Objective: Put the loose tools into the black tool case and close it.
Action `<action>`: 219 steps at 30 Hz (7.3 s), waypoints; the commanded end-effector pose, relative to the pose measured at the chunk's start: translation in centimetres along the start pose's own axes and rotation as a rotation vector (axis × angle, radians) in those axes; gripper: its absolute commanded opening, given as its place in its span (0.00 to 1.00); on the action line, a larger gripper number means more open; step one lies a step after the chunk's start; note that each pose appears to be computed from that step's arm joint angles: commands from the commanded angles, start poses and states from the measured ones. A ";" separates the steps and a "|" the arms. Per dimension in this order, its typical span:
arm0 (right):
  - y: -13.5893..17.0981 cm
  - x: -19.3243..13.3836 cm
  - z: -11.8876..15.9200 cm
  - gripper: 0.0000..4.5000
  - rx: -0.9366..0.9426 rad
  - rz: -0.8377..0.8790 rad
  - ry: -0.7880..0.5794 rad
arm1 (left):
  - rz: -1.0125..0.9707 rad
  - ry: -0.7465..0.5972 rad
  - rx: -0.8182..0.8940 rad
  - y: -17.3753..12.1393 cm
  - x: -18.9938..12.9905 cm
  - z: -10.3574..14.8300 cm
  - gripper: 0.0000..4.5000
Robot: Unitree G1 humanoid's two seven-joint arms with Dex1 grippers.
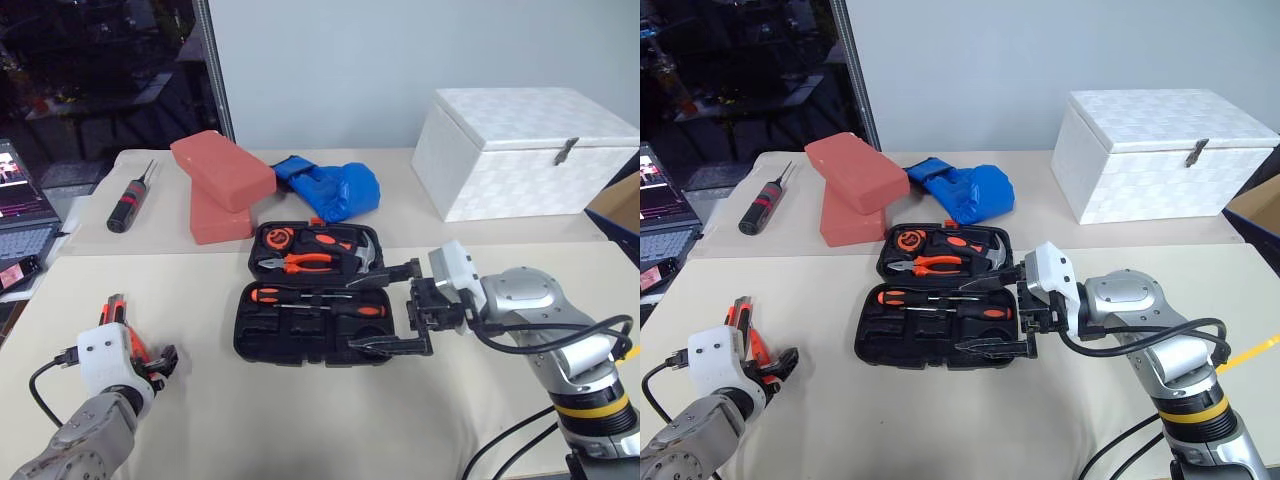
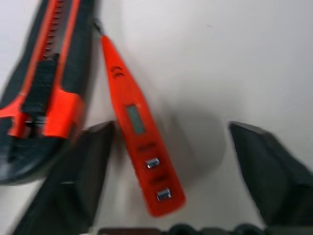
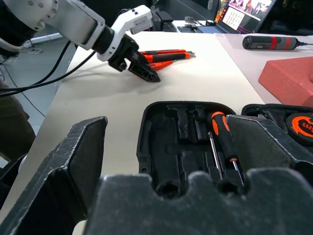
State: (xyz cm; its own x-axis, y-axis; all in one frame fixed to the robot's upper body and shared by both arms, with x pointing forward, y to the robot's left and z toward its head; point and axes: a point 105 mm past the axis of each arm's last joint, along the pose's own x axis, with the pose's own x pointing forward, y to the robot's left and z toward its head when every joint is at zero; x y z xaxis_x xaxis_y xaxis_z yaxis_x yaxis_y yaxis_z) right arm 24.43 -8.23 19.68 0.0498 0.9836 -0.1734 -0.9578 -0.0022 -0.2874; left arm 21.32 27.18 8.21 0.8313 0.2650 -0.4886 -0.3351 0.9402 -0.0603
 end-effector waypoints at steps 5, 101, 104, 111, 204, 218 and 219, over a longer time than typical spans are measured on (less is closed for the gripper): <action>0.4 -0.6 1.3 1.00 -0.080 0.002 -0.025 | -0.063 -0.031 -0.006 -0.6 0.0 0.6 0.18; 3.6 -11.0 -1.5 1.00 0.081 -0.656 0.345 | -1.390 -0.226 0.578 -17.7 -2.4 3.2 0.01; 3.3 -11.3 -3.1 1.00 0.101 -0.669 0.421 | -1.469 -0.258 0.552 -17.8 -4.4 4.2 0.12; 0.9 -12.1 -7.1 0.84 0.255 -0.643 0.534 | -1.561 -0.267 0.587 -17.7 -7.0 5.4 0.69; 5.0 -7.8 0.2 1.00 0.043 -0.302 0.233 | -1.606 -0.113 0.741 -18.7 -4.8 3.5 0.26; 4.4 -9.3 -1.3 1.00 0.118 -0.427 0.377 | -1.484 0.052 1.056 -17.8 -0.4 -5.3 0.01; 4.1 -9.4 -1.4 1.00 0.110 -0.451 0.391 | -1.498 0.014 1.024 -18.2 -0.5 -4.8 0.01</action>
State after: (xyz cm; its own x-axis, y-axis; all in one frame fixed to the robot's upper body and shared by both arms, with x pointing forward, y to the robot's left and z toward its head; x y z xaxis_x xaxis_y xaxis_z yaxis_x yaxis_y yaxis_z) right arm 20.02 -17.43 18.18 0.4831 0.7829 -0.3921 -0.8746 0.4106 -0.2578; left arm 24.75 8.35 8.29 0.1226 -0.8666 -0.4836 0.9867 0.0541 0.1532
